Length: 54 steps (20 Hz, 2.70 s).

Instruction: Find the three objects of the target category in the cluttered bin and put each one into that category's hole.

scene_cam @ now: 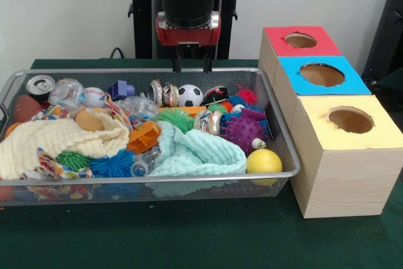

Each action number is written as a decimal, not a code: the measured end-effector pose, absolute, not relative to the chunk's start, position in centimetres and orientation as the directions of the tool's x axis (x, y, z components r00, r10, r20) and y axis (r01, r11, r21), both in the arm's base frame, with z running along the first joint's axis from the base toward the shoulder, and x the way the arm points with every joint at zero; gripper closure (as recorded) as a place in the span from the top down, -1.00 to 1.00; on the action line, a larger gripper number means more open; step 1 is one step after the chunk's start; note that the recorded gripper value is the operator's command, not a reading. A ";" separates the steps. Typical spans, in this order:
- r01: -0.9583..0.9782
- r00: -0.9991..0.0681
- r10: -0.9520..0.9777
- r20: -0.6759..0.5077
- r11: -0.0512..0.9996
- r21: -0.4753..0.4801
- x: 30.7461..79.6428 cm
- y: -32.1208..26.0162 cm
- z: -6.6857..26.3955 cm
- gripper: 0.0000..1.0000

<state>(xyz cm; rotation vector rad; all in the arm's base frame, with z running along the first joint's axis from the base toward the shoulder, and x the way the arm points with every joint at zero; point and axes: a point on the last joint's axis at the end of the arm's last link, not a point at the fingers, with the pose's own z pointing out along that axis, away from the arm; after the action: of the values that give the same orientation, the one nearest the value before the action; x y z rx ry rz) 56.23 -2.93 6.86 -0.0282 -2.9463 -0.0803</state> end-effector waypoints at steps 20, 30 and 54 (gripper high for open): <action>-0.203 -0.975 -0.210 0.075 0.975 0.092 62.1 -4.6 3.4 1.00; -0.455 -0.888 -0.459 0.024 0.885 0.100 65.5 -1.1 7.0 1.00; -0.605 -0.796 -0.601 -0.077 0.783 0.148 67.2 -2.2 7.0 1.00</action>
<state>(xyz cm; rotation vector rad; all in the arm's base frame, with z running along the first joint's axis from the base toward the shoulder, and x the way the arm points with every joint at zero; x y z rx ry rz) 67.22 -2.18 6.97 1.0113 -2.9897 -0.2610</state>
